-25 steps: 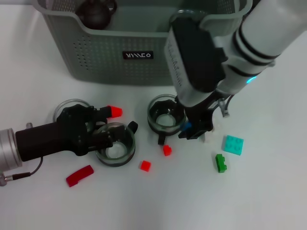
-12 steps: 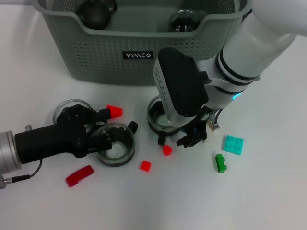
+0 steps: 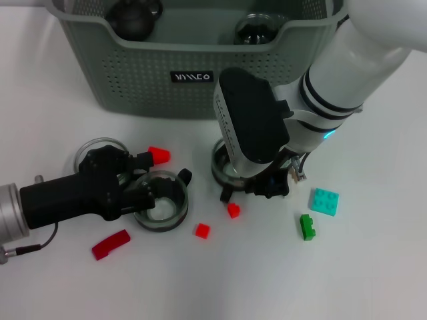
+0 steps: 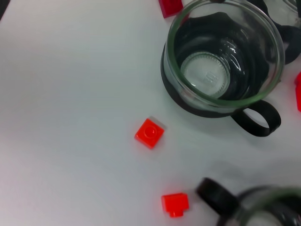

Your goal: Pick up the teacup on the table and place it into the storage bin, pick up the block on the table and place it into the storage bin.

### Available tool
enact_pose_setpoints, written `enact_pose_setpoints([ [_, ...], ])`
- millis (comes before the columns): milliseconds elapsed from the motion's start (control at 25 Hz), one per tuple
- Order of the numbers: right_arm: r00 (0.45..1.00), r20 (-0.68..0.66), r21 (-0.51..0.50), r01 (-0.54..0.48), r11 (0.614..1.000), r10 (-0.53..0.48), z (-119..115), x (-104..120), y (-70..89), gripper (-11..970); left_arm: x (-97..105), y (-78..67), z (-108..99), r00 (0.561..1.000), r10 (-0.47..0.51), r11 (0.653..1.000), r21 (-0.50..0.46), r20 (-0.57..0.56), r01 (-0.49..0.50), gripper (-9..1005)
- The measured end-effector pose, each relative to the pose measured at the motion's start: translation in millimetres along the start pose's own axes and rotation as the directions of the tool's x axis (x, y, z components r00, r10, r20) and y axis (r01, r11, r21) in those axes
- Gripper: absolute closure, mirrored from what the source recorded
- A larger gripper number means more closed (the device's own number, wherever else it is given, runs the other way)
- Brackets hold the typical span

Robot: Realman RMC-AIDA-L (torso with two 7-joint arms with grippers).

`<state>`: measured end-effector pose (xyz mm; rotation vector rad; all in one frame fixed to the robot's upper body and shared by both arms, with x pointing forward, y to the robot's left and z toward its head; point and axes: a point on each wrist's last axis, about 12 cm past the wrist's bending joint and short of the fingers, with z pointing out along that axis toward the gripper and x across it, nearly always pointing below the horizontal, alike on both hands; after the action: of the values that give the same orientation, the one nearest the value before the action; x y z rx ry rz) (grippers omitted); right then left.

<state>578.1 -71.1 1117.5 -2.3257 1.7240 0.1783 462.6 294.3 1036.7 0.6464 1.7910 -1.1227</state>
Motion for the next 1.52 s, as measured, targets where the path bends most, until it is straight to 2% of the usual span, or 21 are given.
enact_pose_setpoints([
  [320, 1.000, -0.003, -0.012, 0.002, 1.000, -0.002, -4, 0, -0.6, 906, 1, -0.1, -2, 1.000, -0.003, 1.000, -0.007, 0.005, 0.003, 269],
  [440, 1.000, 0.003, -0.018, -0.001, 1.000, 0.001, -9, -1, -1.6, 906, 1, -0.2, -2, 1.000, -0.003, 1.000, -0.008, 0.005, 0.003, 269],
  [560, 1.000, 0.029, -0.028, -0.003, 1.000, 0.004, -23, -7, -2.1, 905, 1, -0.3, -2, 1.000, -0.004, 1.000, -0.007, 0.005, 0.004, 270],
  [920, 0.995, 0.102, 0.003, -0.002, 1.000, 0.002, -94, -22, -1.7, 906, 2, -1.1, -2, 1.000, -0.001, 1.000, -0.003, 0.001, 0.001, 271],
  [1080, 0.990, 0.140, 0.076, 0.015, 0.997, -0.025, -131, -31, -2.5, 906, 2, -1.7, -2, 1.000, -0.002, 1.000, 0.001, 0.001, 0.002, 272],
  [1240, 0.978, 0.200, 0.198, 0.014, 0.980, -0.054, -172, -39, -9.4, 906, 2, -1.9, -2, 1.000, -0.002, 1.000, 0.002, 0.001, 0.002, 273],
  [1400, 0.949, 0.316, 0.308, -0.092, 0.947, -0.011, -209, -35, -29.4, 905, 2, -2.0, -2, 1.000, -0.003, 1.000, 0.004, 0.001, 0.003, 274],
  [1520, 0.898, 0.432, 0.361, -0.260, 0.895, 0.086, -224, -25, -53.2, 905, 2, -2.1, -2, 1.000, -0.001, 1.000, 0.004, 0.002, 0.001, 274],
])
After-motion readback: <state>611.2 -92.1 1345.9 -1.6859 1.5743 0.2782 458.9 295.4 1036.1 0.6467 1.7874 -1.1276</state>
